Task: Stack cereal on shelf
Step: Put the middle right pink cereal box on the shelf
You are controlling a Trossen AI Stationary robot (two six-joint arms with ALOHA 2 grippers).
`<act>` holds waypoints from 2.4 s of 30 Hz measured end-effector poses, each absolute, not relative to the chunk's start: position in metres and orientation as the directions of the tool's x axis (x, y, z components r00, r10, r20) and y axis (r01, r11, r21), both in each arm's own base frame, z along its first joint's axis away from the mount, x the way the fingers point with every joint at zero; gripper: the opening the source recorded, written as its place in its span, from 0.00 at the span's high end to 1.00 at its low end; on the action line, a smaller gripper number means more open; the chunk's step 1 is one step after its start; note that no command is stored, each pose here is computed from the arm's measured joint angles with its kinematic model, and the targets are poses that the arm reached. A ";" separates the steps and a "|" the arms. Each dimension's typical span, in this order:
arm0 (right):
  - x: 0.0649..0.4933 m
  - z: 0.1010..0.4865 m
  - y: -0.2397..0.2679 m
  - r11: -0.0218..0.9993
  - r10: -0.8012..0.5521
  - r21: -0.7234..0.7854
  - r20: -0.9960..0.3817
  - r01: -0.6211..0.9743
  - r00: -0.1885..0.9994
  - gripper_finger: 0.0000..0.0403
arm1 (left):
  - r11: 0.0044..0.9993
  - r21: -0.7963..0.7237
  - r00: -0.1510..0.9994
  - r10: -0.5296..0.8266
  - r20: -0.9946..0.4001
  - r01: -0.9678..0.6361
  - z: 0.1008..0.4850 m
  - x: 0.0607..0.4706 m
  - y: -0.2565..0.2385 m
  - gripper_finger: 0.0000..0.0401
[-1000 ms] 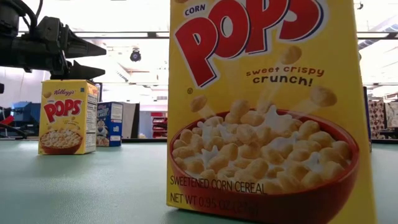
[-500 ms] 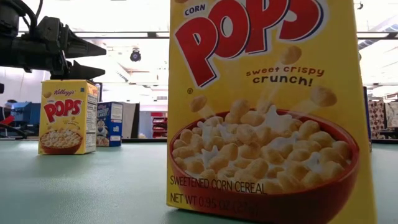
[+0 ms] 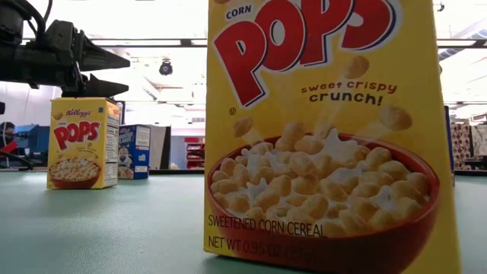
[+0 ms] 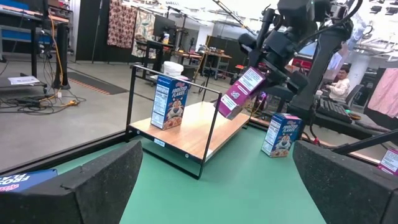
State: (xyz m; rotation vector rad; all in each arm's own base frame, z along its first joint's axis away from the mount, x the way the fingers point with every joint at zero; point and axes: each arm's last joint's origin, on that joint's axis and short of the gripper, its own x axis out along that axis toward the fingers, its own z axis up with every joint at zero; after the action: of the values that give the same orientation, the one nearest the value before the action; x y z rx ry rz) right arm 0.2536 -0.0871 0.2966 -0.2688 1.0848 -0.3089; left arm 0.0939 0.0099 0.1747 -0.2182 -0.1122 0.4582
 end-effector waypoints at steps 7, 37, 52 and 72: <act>0.253 0.296 -0.088 0.927 -0.375 -0.345 -0.823 0.148 0.427 0.65 | 0.874 -0.234 0.891 0.450 0.058 -0.426 0.175 0.094 0.010 0.00; 0.259 0.284 -0.137 0.899 -0.341 -0.400 -0.894 -0.176 0.291 0.65 | 0.874 -0.234 0.891 0.450 0.058 -0.426 0.175 0.094 0.010 0.00; 0.232 0.274 -0.196 0.924 -0.337 -0.367 -0.915 -0.112 0.221 0.65 | 0.874 -0.234 0.891 0.450 0.059 -0.426 0.175 0.094 0.010 0.00; 0.253 0.266 -0.235 0.957 -0.270 -0.282 -0.952 -0.068 0.147 0.50 | 0.874 -0.234 0.891 0.450 0.059 -0.426 0.175 0.094 0.010 0.00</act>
State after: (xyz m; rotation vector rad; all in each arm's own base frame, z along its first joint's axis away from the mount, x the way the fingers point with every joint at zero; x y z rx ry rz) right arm 0.2529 -0.2354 0.2665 -0.2843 1.4220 -0.1482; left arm 0.0939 0.0099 0.1747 -0.2181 -0.1125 0.4583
